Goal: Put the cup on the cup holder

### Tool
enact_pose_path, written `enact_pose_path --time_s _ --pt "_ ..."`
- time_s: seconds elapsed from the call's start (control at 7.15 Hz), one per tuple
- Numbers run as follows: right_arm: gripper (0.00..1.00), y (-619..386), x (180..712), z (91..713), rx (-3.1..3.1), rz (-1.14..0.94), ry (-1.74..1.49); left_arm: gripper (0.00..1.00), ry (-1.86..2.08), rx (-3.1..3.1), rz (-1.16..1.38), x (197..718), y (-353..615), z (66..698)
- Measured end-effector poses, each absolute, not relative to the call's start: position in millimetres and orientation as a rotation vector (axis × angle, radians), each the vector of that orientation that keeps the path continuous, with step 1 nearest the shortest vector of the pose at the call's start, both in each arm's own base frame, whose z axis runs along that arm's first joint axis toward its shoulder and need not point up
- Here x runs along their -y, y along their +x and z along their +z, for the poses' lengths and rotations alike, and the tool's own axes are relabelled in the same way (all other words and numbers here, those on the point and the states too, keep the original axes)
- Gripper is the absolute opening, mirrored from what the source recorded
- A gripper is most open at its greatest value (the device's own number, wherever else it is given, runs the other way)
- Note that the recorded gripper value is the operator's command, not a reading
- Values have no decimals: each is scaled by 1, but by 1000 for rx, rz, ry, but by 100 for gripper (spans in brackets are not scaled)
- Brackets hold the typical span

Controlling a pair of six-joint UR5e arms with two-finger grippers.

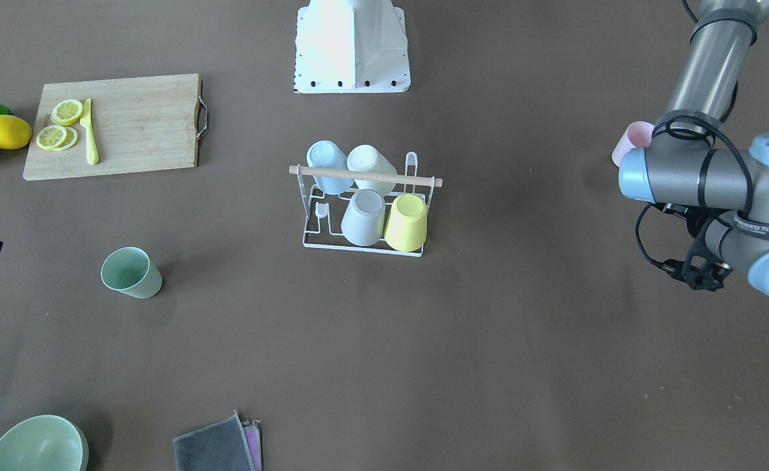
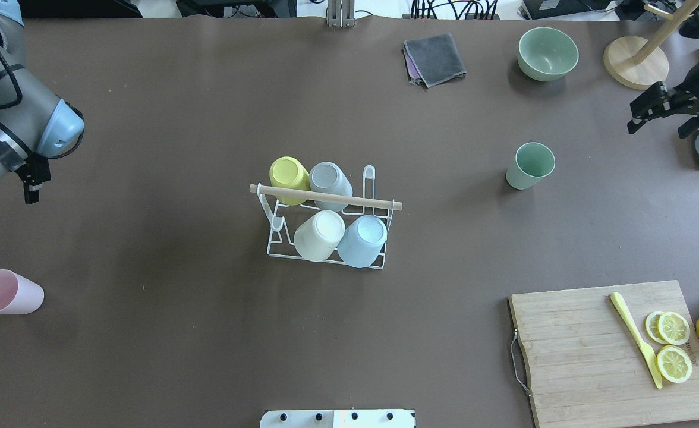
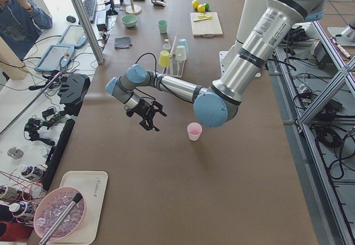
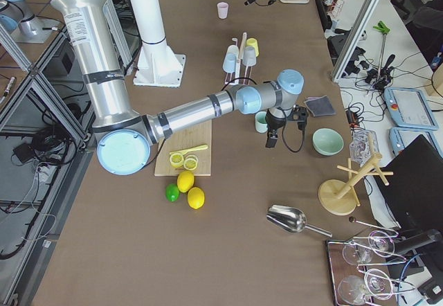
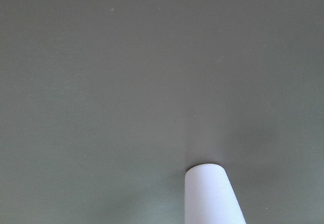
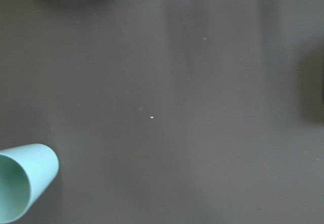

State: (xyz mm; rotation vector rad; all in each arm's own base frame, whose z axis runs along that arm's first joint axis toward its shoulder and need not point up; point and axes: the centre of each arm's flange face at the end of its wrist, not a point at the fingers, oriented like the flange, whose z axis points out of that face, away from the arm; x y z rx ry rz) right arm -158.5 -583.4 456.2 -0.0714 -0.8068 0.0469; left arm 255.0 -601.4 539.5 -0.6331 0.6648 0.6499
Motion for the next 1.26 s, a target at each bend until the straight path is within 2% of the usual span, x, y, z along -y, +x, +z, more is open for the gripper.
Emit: enact_pose_path --time_s 0.7,0.98,1.26 --pt "100 -273 612 361 789 -168 77 99 -772 -583 695 567 313 556" --pt "100 -309 639 349 742 -294 48 98 -802 -540 728 557 324 558" --pt "100 -332 673 363 691 -407 -5 98 -848 -508 741 544 330 566"
